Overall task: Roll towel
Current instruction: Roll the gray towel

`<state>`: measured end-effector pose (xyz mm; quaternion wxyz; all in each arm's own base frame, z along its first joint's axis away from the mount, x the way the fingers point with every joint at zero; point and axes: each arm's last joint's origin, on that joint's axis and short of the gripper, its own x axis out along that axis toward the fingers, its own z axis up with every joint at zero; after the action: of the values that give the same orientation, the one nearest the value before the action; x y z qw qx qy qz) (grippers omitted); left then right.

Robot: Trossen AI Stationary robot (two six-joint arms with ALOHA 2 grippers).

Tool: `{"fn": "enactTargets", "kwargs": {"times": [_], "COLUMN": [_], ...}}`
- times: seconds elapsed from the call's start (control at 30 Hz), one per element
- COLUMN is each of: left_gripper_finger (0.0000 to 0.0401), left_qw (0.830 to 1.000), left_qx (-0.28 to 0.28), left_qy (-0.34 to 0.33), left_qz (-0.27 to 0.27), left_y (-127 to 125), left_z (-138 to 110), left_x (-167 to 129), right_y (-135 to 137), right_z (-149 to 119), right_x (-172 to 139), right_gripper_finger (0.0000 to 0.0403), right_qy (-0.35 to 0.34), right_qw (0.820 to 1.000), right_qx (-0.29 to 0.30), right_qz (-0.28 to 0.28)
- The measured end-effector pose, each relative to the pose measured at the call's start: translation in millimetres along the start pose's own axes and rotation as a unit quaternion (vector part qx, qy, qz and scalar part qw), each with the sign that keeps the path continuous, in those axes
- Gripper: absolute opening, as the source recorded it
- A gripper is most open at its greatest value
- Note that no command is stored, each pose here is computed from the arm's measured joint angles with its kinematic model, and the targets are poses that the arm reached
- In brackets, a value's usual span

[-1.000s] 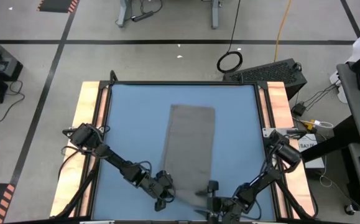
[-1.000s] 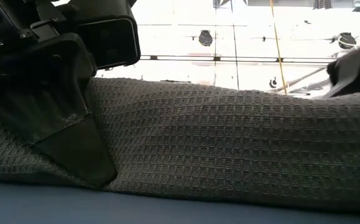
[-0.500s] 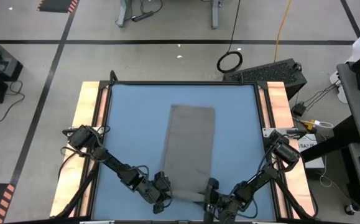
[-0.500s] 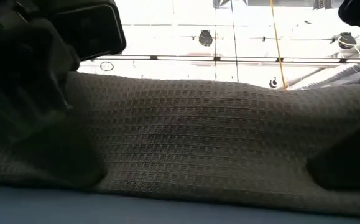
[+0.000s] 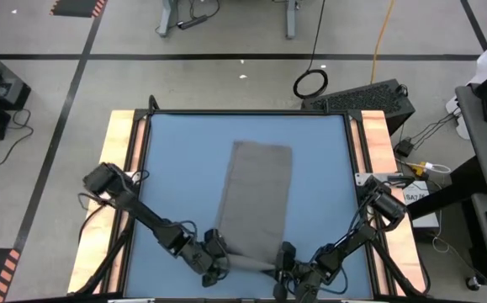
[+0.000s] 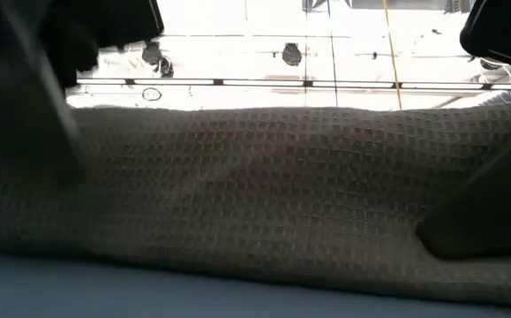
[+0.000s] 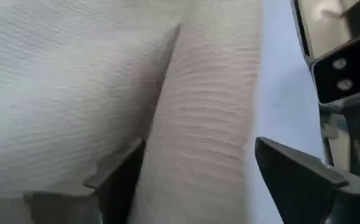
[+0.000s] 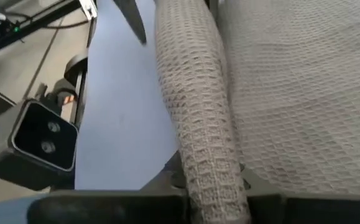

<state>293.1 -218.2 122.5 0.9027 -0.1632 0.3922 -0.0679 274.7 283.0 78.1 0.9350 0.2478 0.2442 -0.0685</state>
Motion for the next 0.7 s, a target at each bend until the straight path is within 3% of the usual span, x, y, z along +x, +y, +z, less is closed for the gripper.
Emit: {"fn": "enactTargets", "kwargs": {"times": [0.13, 0.3, 0.5, 0.7], "left_gripper_finger": [0.0310, 0.0311, 0.0311, 0.0311], "left_qw": [0.998, 0.983, 0.956, 0.940], "left_qx": [0.051, 0.141, 0.244, 0.283], "left_qy": [-0.024, -0.087, -0.122, -0.122], "left_qz": [0.035, 0.073, 0.105, 0.145], "left_y": [-11.1, -32.1, -52.1, -50.3], "left_z": [5.9, -4.3, -32.9, -46.1], "left_x": [-29.9, -44.6, -39.6, -30.4], "right_y": [1.1, 0.9, -3.3, -2.2], "right_z": [1.3, 6.8, 13.3, 17.3], "right_x": [-0.1, 2.5, 9.8, 13.1], "right_gripper_finger": [0.0004, 0.0006, 0.0006, 0.0006], "right_qy": [-0.006, -0.013, 0.011, 0.025], "right_qw": [0.999, 0.996, 0.992, 0.989], "right_qx": [0.032, 0.087, 0.123, 0.142], "right_qz": [0.003, 0.007, 0.013, 0.031]}}
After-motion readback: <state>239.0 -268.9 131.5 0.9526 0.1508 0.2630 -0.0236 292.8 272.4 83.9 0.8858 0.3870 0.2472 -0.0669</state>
